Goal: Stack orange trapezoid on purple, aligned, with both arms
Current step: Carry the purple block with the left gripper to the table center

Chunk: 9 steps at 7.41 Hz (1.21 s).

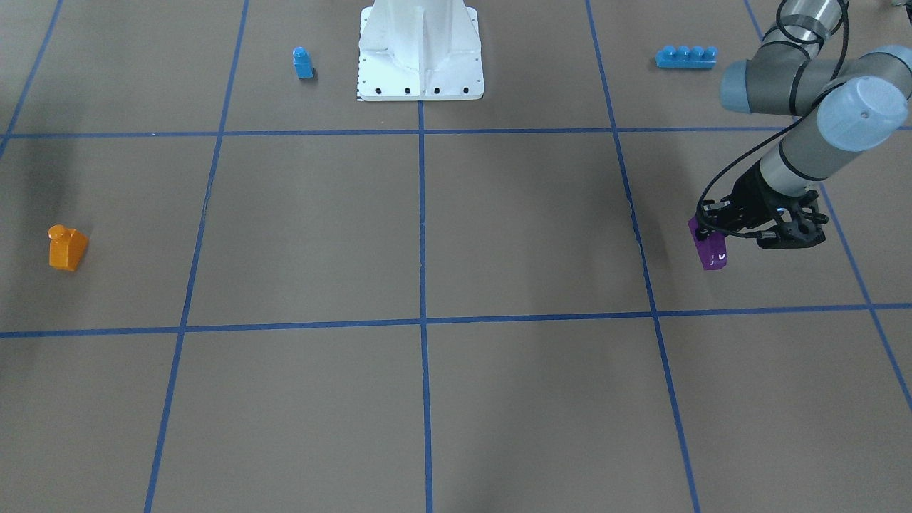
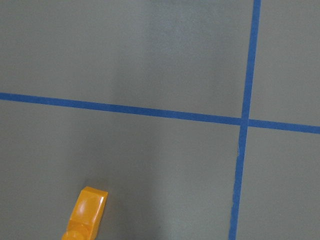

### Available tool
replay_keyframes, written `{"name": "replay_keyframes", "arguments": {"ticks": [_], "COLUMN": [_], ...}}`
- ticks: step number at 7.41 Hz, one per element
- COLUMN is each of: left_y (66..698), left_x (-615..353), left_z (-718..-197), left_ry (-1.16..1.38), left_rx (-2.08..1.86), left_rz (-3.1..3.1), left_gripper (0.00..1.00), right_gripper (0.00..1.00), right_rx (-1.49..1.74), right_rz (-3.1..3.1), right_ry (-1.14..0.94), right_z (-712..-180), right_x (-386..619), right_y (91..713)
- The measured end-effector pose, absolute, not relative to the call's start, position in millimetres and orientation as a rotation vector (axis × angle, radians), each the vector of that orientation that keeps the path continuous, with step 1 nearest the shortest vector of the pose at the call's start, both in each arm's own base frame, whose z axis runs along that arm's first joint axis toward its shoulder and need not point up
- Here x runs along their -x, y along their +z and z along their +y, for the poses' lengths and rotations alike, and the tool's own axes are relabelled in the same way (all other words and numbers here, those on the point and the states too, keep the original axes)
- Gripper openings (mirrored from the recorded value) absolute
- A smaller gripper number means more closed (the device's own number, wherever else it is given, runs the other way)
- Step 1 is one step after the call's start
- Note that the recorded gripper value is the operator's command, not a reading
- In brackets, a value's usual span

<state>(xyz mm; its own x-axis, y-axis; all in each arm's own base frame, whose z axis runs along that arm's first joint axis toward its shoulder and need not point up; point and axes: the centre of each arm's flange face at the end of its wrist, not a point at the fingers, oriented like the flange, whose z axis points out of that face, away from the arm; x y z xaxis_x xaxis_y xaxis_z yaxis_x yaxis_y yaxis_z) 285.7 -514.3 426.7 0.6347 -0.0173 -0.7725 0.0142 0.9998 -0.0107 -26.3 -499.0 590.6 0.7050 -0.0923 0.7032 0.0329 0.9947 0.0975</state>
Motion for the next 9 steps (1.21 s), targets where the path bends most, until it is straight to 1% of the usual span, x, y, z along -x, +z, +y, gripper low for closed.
{"name": "replay_keyframes", "arguments": {"ticks": [1, 2, 3, 5, 6, 7, 9], "left_y": [358, 302, 258, 186, 163, 154, 156], "left_x": [-329, -380, -422, -513, -559, -591, -617], "left_z": [-518, -509, -501, -501, -497, -488, -479], "left_ry": [0.036, 0.101, 0.140, 0.128, 0.111, 0.085, 0.022], "left_rx": [0.006, -0.003, -0.024, -0.009, -0.010, -0.005, 0.026], "left_rz": [0.894, 0.900, 0.904, 0.895, 0.865, 0.839, 0.820], "left_gripper": [0.00, 0.00, 0.00, 0.00, 0.00, 0.00, 0.00], "right_gripper": [1.00, 1.00, 1.00, 1.00, 1.00, 1.00, 1.00], "right_rx": [-0.081, -0.081, -0.081, -0.078, -0.077, -0.076, -0.073], "right_rz": [-0.786, -0.786, -0.786, -0.786, -0.787, -0.788, -0.790], "right_ry": [-0.071, -0.072, -0.073, -0.075, -0.075, -0.076, -0.076], "right_z": [-499, -499, -499, -499, -499, -499, -499], "right_x": [26, 27, 27, 28, 29, 29, 30], "right_y": [590, 590, 590, 591, 591, 591, 592]}}
